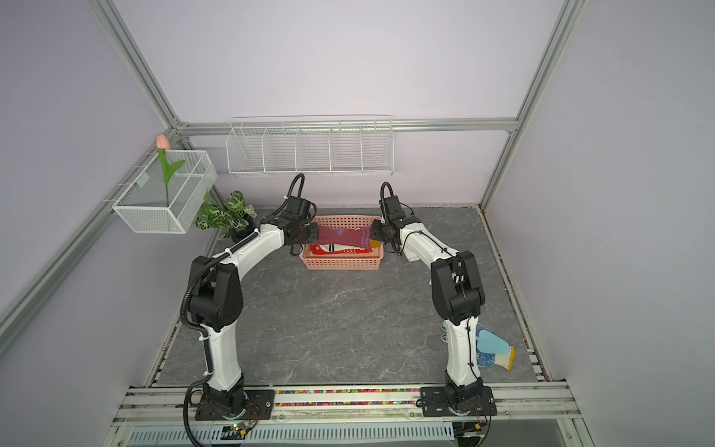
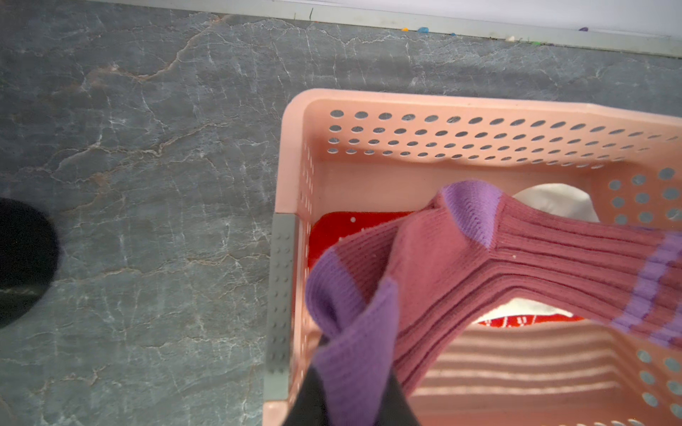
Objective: Place the socks together as a pair
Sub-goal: Place a pair of socks in the bin.
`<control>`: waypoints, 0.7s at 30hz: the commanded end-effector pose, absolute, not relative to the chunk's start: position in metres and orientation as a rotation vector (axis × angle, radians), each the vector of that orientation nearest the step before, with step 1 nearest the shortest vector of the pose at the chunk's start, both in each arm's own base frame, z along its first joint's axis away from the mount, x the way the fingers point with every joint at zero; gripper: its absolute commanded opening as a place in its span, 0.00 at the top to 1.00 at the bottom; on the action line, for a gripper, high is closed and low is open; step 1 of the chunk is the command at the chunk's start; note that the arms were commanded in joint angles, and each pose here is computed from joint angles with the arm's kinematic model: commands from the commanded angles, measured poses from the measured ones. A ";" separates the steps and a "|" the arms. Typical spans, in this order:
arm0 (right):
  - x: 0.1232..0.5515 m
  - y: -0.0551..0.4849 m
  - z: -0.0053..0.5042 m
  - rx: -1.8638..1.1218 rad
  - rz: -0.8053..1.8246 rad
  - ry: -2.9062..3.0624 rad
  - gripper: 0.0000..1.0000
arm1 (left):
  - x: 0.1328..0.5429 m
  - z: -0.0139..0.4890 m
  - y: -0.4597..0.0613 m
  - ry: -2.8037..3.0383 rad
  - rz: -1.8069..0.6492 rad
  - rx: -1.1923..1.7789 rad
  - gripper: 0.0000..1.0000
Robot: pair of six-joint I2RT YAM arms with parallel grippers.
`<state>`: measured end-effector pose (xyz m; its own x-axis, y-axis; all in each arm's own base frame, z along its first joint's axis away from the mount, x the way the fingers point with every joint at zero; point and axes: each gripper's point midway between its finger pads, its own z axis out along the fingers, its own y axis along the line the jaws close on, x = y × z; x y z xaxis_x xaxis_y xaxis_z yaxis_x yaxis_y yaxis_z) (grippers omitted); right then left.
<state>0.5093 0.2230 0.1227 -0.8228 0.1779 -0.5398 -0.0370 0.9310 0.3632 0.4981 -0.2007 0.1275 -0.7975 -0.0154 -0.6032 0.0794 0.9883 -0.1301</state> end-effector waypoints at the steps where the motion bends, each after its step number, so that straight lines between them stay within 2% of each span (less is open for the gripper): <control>1: 0.514 0.221 0.133 0.107 0.485 2.467 0.74 | 0.497 0.114 -0.197 2.513 -0.185 0.019 0.51; 2: 0.513 0.219 0.137 0.121 0.484 2.470 0.65 | 0.497 0.117 -0.196 2.511 -0.180 0.008 0.32; 3: 0.511 0.220 0.142 0.120 0.492 2.462 0.58 | 0.496 0.122 -0.194 2.505 -0.177 -0.005 0.24; 4: 0.509 0.219 0.151 0.120 0.501 2.446 0.50 | 0.495 0.130 -0.192 2.493 -0.180 -0.024 0.18; 5: 0.507 0.219 0.161 0.120 0.508 2.432 0.47 | 0.494 0.139 -0.192 2.476 -0.190 -0.035 0.17; 13: 0.480 0.179 0.208 0.198 0.428 2.361 0.42 | 0.483 0.209 -0.200 2.385 -0.353 -0.068 0.17; 21: 0.450 0.081 0.154 0.616 0.450 2.391 0.42 | 0.450 0.218 -0.219 2.379 -0.615 -0.093 0.26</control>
